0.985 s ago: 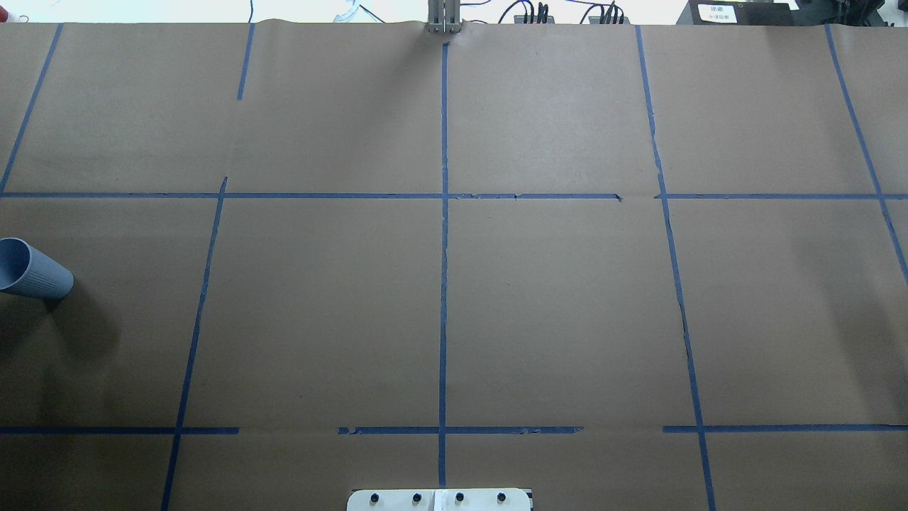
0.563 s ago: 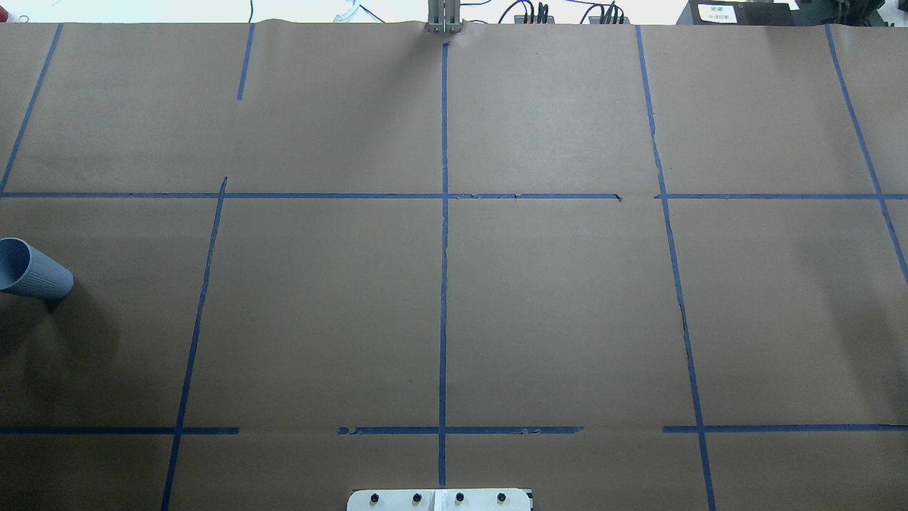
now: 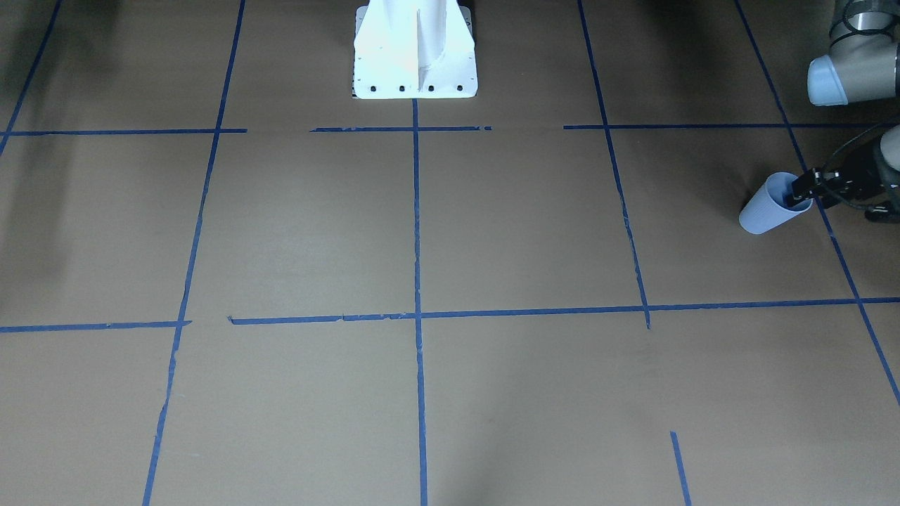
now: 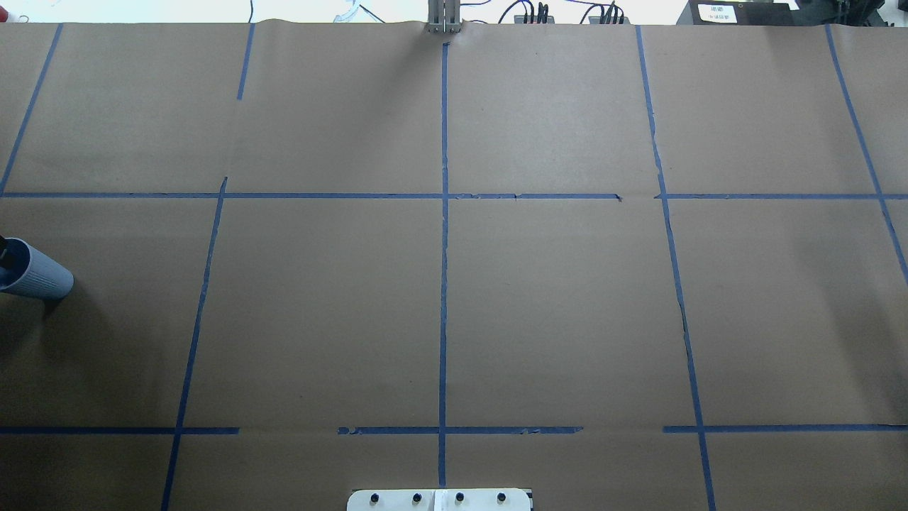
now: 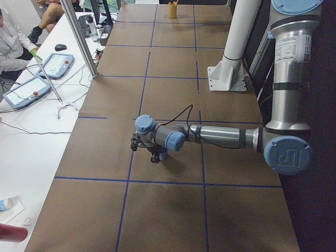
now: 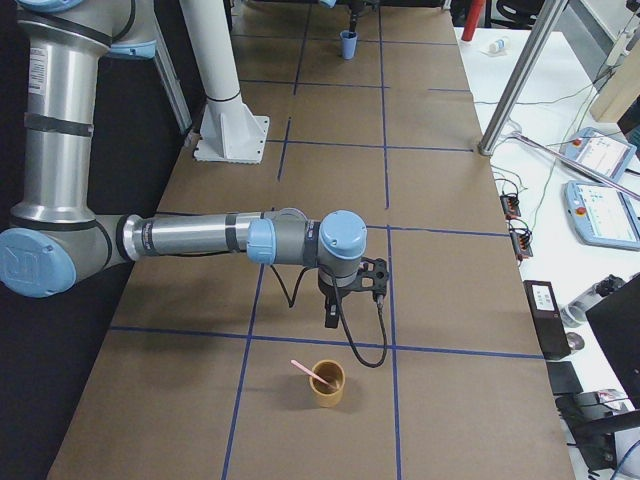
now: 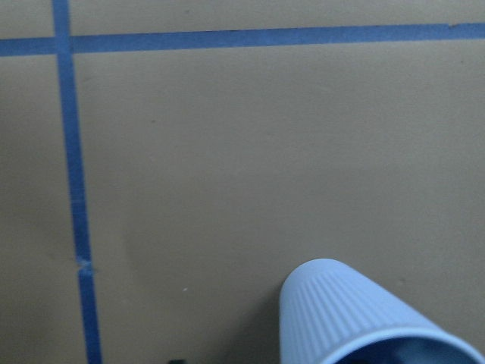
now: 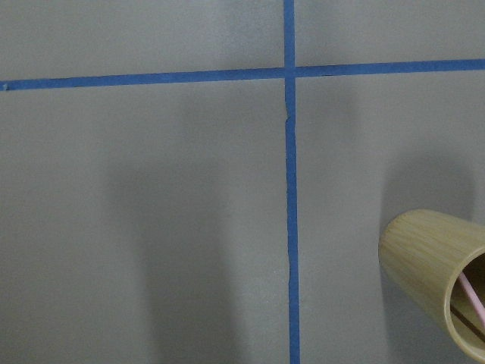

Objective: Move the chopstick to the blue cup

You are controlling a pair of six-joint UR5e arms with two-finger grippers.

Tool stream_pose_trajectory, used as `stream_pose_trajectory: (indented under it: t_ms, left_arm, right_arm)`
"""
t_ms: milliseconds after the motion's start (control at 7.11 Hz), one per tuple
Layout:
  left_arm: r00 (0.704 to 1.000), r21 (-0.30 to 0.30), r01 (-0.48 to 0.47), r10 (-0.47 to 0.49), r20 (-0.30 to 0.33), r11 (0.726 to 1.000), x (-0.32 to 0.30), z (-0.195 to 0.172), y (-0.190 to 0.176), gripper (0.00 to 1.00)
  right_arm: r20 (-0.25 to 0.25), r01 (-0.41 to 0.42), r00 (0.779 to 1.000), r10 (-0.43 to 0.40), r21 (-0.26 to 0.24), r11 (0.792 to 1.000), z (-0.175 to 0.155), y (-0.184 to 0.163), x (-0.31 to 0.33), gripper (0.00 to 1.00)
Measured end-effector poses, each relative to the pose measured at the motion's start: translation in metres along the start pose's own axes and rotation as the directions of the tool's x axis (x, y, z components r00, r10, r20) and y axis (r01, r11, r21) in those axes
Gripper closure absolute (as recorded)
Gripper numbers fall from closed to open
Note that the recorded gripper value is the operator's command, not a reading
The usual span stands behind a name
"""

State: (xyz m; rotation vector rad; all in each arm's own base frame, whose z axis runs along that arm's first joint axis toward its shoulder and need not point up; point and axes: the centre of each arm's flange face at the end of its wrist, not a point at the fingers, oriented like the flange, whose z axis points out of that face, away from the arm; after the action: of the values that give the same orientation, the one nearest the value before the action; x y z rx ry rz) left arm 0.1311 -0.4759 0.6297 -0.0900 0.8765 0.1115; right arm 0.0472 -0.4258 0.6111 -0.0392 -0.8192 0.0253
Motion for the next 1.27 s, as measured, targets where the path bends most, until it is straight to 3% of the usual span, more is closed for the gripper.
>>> stream_pose_trajectory:
  t_ms: [281, 422, 704, 985, 1267]
  left_arm:
    - [0.997, -0.006, -0.014, 0.014, -0.080, 1.000, 0.033, -0.009, -0.012, 1.00]
    - [0.988, 0.005, 0.016, -0.015, -0.155, 1.000, 0.087, -0.031, -0.037, 1.00]
    - [0.957, -0.046, 0.153, -0.160, -0.243, 0.987, 0.268, -0.052, -0.064, 1.00]
    - [0.936, -0.027, 0.283, -0.282, -0.212, 0.959, 0.470, -0.006, -0.032, 1.00]
    - [0.927, 0.047, 0.329, -0.313, -0.208, 0.943, 0.573, 0.002, -0.016, 1.00]
  right_arm:
    - [0.000, 0.002, 1.000, -0.002, -0.001, 1.000, 0.000, 0.000, -0.001, 0.00]
    - [0.001, 0.003, 1.000, -0.003, -0.002, 1.000, 0.001, 0.000, -0.001, 0.00]
    - [0.001, 0.009, 1.000, -0.009, -0.007, 1.000, 0.003, -0.001, -0.004, 0.00]
    - [0.000, 0.014, 1.000, -0.014, -0.012, 1.000, 0.005, -0.002, -0.006, 0.00]
    - [0.000, 0.018, 1.000, -0.018, -0.011, 1.000, 0.005, -0.004, -0.008, 0.00]
